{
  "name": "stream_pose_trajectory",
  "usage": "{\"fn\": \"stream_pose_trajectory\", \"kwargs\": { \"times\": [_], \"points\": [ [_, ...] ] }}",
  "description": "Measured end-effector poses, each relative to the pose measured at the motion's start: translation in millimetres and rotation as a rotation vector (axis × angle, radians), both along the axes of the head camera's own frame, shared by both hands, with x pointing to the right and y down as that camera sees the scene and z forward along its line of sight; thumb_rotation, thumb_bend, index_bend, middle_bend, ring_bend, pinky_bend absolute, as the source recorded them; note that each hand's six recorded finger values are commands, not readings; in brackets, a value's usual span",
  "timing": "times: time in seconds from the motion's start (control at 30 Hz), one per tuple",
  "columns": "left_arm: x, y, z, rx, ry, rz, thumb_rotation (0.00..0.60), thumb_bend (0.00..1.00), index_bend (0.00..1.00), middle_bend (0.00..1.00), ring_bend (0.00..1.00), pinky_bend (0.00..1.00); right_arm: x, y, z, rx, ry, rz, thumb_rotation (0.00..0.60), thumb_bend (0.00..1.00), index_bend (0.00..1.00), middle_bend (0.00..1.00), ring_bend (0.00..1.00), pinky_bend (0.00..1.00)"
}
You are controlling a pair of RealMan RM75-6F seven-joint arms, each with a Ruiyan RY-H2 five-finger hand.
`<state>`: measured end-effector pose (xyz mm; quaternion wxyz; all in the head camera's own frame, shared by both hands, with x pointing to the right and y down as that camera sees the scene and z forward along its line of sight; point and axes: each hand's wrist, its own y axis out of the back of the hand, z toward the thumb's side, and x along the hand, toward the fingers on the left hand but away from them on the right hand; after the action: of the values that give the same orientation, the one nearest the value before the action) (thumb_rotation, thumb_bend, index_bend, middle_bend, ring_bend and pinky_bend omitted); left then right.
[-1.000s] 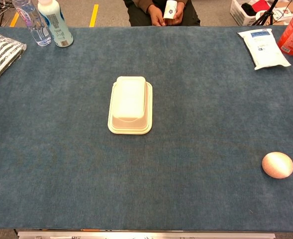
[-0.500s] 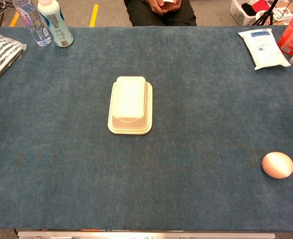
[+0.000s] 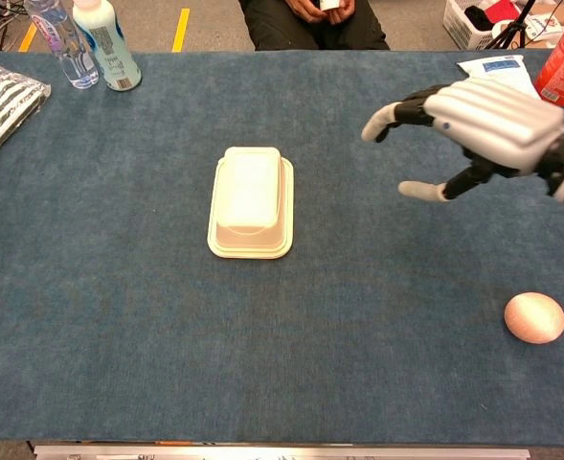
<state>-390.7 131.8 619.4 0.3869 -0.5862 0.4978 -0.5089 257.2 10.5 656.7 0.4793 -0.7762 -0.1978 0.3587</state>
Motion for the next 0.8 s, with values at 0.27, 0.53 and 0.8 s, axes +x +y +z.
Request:
{"fn": "stream_pose_trajectory", "kwargs": {
  "times": [0.27,0.53,0.8],
  "points": [
    [-1,1,-2,0.008,0.009,-0.009,0.600,0.40,0.33,0.35,0.32,0.28,-60,-10,27,-0.048,-0.024,-0.063,0.600,0.25,0.29,0.34,0.26,0.25],
    [-5,3,1,-0.006,-0.010,-0.017,0.600,0.40,0.33,0.34,0.32,0.28,-92,-16,59,-0.083,0.032,-0.078,0.600,0.25,0.28,0.34,0.26,0.25],
    [-10,5,1,-0.009,-0.014,-0.029,0.600,0.40,0.33,0.34,0.32,0.28,-115,-15,75,-0.099,0.061,-0.103,0.600,0.25,0.25,0.35,0.26,0.25]
  ]
}}
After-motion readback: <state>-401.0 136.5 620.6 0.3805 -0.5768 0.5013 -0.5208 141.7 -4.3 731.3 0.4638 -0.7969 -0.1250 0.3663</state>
